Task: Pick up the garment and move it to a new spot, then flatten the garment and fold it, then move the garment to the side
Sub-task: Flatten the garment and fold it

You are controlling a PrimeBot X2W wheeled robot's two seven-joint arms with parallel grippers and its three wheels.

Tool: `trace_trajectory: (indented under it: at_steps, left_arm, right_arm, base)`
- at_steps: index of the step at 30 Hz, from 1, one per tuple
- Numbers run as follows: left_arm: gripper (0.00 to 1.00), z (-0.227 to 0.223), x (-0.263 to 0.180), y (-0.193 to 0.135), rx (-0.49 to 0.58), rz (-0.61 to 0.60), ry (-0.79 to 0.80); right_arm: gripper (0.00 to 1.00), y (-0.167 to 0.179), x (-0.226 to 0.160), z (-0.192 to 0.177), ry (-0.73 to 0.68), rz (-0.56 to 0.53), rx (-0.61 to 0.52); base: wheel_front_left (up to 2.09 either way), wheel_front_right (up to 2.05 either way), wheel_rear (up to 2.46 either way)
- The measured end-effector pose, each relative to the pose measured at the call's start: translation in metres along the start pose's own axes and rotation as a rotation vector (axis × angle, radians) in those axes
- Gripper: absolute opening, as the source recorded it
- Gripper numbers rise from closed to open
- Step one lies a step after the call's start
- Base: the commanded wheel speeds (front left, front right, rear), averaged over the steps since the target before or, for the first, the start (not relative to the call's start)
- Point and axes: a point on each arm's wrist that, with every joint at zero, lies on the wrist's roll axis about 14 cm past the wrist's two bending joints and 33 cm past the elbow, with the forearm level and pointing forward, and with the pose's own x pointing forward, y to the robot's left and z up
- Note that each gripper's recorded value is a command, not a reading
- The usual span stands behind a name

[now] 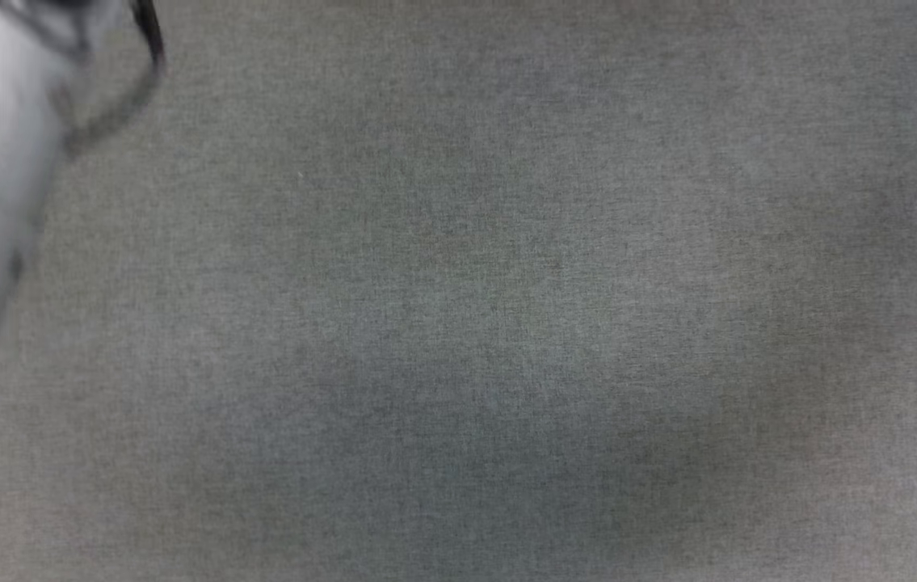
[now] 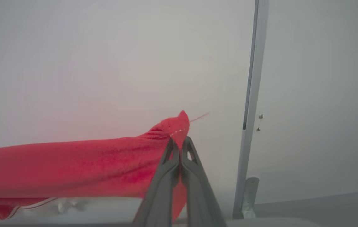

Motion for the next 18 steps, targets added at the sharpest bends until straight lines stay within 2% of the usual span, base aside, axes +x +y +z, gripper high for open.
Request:
trace_trajectory:
  at_steps: [4, 8, 12, 18]
  left_arm:
    - [0.0, -0.059, -0.053, 0.012, -0.066, 0.024, 0.142]
    - [0.0, -0.1, -0.112, 0.02, -0.127, 0.064, 0.251]
    - [0.0, -0.128, -0.163, 0.016, -0.14, 0.079, 0.347]
    - [0.0, -0.135, -0.218, 0.003, -0.153, 0.081, 0.412]
  right_arm:
    - [0.0, 0.003, -0.032, -0.066, 0.199, 0.045, -0.017]
    - [0.0, 0.0, -0.07, -0.108, 0.346, 0.078, 0.036]
    - [0.0, -0.008, -0.11, -0.131, 0.457, 0.108, 0.061]
    - [0.0, -0.01, -0.174, -0.148, 0.622, 0.17, 0.105]
  base:
    - [0.0, 0.0, 0.0]
    - [0.0, 0.0, 0.0]
    - [0.0, 0.0, 0.0]
    - [0.0, 0.0, 0.0]
